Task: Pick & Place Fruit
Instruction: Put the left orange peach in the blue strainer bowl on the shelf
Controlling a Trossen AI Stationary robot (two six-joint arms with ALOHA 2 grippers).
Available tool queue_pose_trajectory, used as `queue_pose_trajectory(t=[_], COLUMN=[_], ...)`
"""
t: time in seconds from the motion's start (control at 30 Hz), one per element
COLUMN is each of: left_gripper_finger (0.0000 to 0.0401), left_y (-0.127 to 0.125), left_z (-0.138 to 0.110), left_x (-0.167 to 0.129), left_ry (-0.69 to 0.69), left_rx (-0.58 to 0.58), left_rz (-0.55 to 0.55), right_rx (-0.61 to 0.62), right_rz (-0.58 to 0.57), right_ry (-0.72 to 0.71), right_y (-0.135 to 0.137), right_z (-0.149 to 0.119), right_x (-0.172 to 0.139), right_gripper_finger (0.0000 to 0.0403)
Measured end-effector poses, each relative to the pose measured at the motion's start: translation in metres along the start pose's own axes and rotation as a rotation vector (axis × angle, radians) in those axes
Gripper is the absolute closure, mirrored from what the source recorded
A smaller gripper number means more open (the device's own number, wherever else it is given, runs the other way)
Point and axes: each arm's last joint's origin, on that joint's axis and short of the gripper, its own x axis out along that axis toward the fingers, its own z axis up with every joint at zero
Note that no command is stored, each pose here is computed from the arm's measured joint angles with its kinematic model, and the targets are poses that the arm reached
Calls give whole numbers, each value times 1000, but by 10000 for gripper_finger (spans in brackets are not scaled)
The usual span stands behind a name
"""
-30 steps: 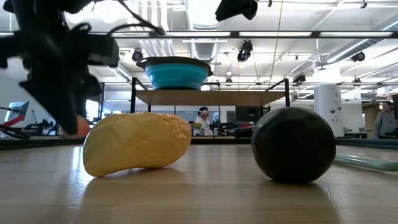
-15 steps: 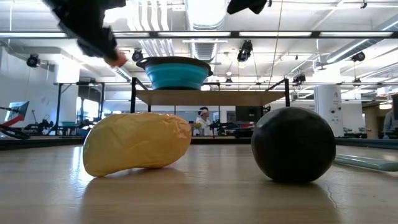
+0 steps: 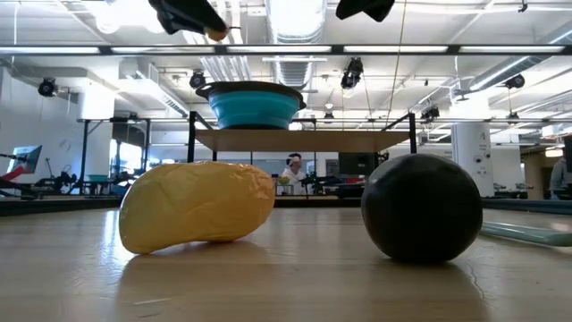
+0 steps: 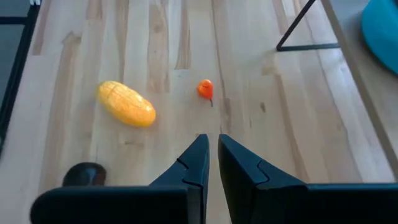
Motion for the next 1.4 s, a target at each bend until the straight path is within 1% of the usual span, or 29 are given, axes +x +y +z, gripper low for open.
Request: queue_pose_trajectory(t=[0.3,0.43,0.6,0.7,0.77,0.87,1.03,1.13,1.4], left_gripper_finger=[294,293,293,293,293,293,286,272,217], left_y=[54,79,108,120,125,128,129,130,130], left_z=[23,27,25,23,23,25,29,30,32], left_x=[5,15,39,52,59,66,74,79,81], left_ry=[-34,-19,60,109,143,191,234,258,257], left_rx=[30,34,1,-18,-30,-33,-30,-30,-38], left_rz=[200,290,364,394,393,362,341,338,339], right_rx=[48,80,112,123,125,127,142,147,154], right_rz=[0,1,1,2,3,4,-26,-36,-34], right_ry=[-30,-48,-49,-53,-58,-66,-75,-78,-90], right_y=[0,0,1,0,1,1,0,-1,0], right_z=[3,4,4,5,5,6,6,6,7], right_x=[0,0,0,0,0,0,0,0,0], right_gripper_finger=[353,349,347,353,360,368,376,381,384])
